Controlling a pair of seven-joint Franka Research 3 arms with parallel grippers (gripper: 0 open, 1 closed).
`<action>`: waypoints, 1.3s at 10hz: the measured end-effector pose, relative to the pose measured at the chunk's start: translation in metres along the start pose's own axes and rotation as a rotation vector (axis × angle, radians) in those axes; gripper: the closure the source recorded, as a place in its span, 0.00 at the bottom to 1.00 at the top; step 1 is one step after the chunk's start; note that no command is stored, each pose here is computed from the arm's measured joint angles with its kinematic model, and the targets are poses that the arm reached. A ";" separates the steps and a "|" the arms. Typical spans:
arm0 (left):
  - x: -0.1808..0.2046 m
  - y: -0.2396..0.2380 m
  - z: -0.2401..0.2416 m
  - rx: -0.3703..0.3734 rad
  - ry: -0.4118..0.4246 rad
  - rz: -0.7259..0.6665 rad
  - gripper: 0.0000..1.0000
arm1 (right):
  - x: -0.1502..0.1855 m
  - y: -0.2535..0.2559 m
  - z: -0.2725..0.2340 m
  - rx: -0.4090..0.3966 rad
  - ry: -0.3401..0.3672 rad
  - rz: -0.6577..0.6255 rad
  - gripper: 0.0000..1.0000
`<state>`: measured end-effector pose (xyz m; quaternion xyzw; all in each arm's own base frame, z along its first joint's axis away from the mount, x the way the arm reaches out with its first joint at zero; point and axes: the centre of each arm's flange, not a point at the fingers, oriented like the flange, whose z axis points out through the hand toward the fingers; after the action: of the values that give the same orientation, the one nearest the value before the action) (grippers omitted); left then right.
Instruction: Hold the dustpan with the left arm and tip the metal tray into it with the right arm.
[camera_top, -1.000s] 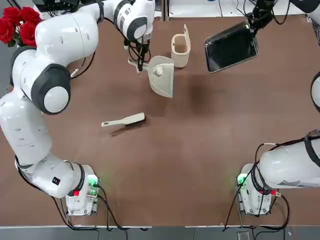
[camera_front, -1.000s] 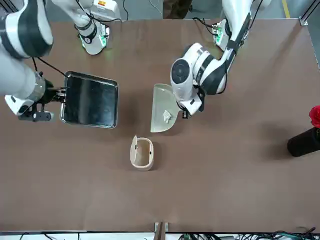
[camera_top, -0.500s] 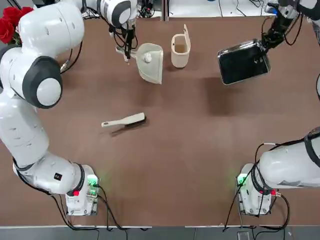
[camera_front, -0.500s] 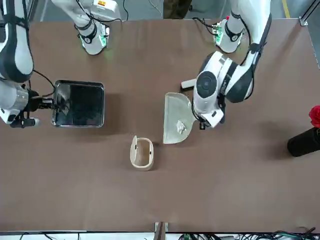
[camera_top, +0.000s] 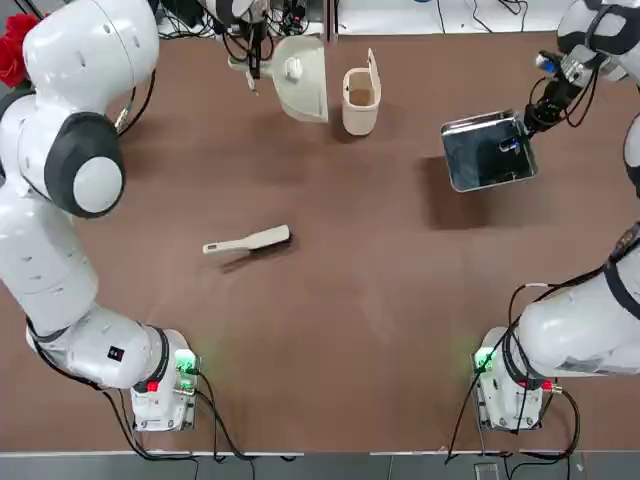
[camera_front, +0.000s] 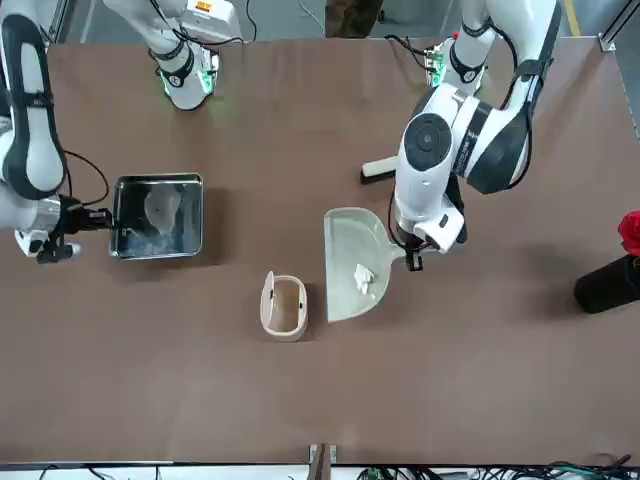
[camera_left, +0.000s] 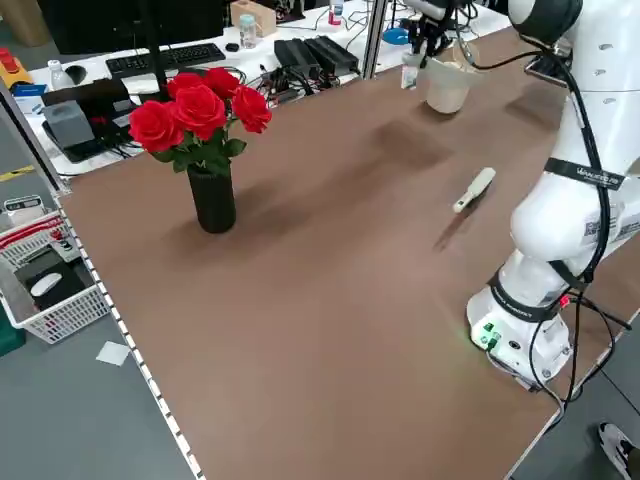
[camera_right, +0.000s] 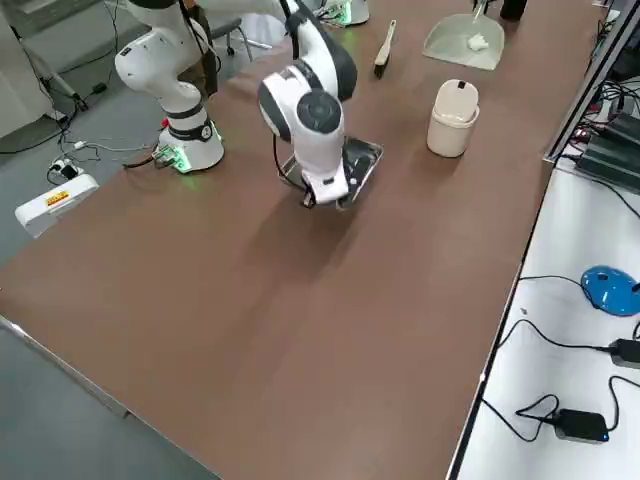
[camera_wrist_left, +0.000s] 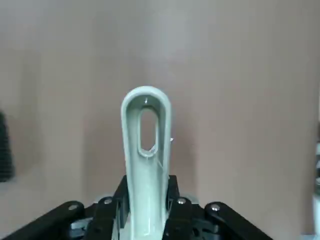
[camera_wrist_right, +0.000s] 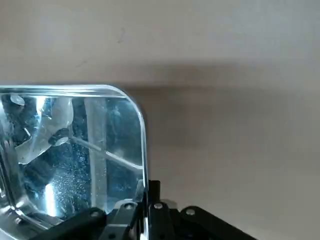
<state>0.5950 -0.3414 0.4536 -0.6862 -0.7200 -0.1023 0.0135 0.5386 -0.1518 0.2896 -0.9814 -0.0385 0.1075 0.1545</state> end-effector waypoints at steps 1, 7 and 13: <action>-0.005 0.008 -0.003 -0.051 0.021 0.008 0.67 | 0.007 0.010 0.023 0.009 -0.005 -0.010 0.95; -0.072 0.008 -0.014 -0.302 0.029 0.042 0.67 | 0.018 0.037 0.076 0.046 0.008 -0.036 0.95; -0.093 0.014 -0.036 -0.519 -0.012 -0.044 0.67 | 0.016 0.045 0.076 0.048 0.010 -0.022 0.92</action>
<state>0.6103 -0.4387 0.4759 -0.6514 -0.6845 -0.2799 -0.1697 0.5391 -0.1698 0.2016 -0.9774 -0.0458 0.1018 0.1794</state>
